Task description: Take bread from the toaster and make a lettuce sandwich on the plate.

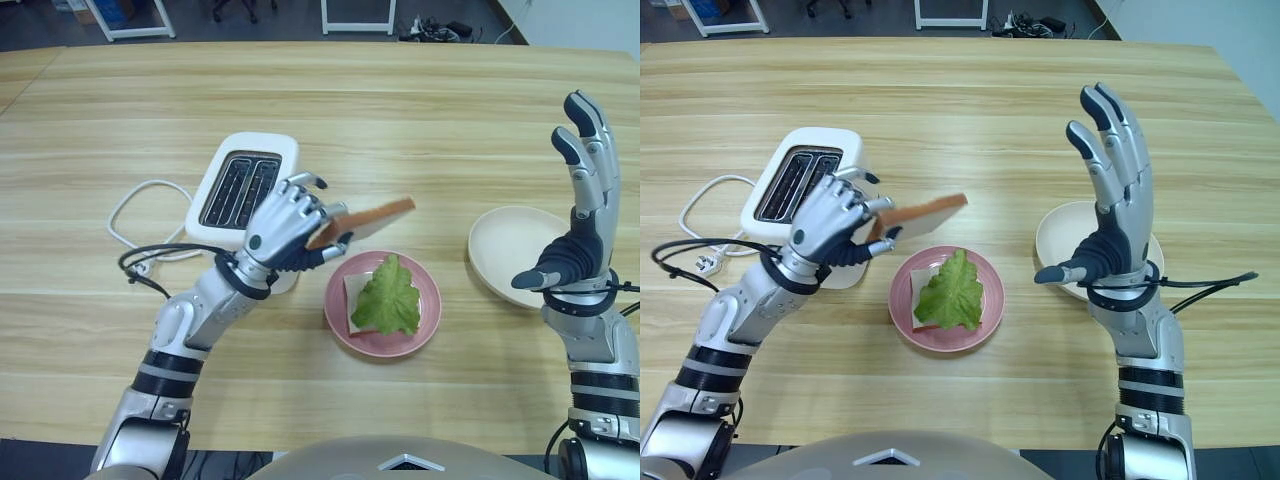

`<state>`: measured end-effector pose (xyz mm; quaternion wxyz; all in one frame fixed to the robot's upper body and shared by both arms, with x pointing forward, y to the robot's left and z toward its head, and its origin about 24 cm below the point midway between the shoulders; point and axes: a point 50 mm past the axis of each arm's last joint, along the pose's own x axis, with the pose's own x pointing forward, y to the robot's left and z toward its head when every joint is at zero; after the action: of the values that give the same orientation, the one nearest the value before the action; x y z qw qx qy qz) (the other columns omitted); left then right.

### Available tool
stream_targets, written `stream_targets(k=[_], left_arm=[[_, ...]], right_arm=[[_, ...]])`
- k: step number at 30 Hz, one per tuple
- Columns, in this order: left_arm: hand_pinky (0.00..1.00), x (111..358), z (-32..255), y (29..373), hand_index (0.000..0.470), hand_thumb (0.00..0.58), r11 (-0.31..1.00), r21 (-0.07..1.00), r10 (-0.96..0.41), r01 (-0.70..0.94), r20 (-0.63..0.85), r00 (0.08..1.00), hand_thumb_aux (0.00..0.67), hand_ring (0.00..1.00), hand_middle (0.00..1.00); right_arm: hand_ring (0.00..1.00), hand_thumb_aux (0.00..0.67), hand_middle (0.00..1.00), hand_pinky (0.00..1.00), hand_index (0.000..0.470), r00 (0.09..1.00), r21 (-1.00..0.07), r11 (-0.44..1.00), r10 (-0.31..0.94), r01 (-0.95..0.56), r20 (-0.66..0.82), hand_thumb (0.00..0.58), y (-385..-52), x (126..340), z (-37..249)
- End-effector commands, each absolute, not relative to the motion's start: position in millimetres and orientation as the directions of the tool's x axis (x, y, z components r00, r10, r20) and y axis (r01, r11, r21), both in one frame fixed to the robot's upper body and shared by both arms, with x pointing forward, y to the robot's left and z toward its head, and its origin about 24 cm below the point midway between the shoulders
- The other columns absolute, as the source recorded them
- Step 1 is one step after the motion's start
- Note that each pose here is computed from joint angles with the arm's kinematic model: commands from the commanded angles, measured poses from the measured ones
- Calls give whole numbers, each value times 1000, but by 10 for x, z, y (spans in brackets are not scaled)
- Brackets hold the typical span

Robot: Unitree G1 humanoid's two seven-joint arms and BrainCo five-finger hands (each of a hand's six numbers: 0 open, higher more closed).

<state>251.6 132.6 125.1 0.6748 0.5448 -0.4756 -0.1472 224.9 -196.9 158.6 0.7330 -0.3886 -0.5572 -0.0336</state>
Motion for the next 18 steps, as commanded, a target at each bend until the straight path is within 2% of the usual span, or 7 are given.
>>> stream_targets(k=[1, 8, 18], left_arm=[[1000, 2542, 1112, 1266, 470, 580, 322, 879, -781, -352, 457, 426, 670, 1000, 1000], [1000, 2538, 997, 1181, 470, 580, 336, 831, -815, -443, 493, 306, 670, 1000, 1000], [1000, 2476, 866, 1092, 470, 580, 374, 809, -834, -453, 507, 217, 670, 1000, 1000]], right_arm=[[0, 0, 0, 0, 0, 421, -621, 677, 468, 393, 777, 0, -1915, 2297, 1492], [0, 0, 0, 0, 0, 529, -832, 536, 669, 142, 522, 0, -1853, 2305, 1093], [0, 0, 0, 0, 0, 570, -898, 438, 728, 41, 381, 0, -1878, 2313, 932]])
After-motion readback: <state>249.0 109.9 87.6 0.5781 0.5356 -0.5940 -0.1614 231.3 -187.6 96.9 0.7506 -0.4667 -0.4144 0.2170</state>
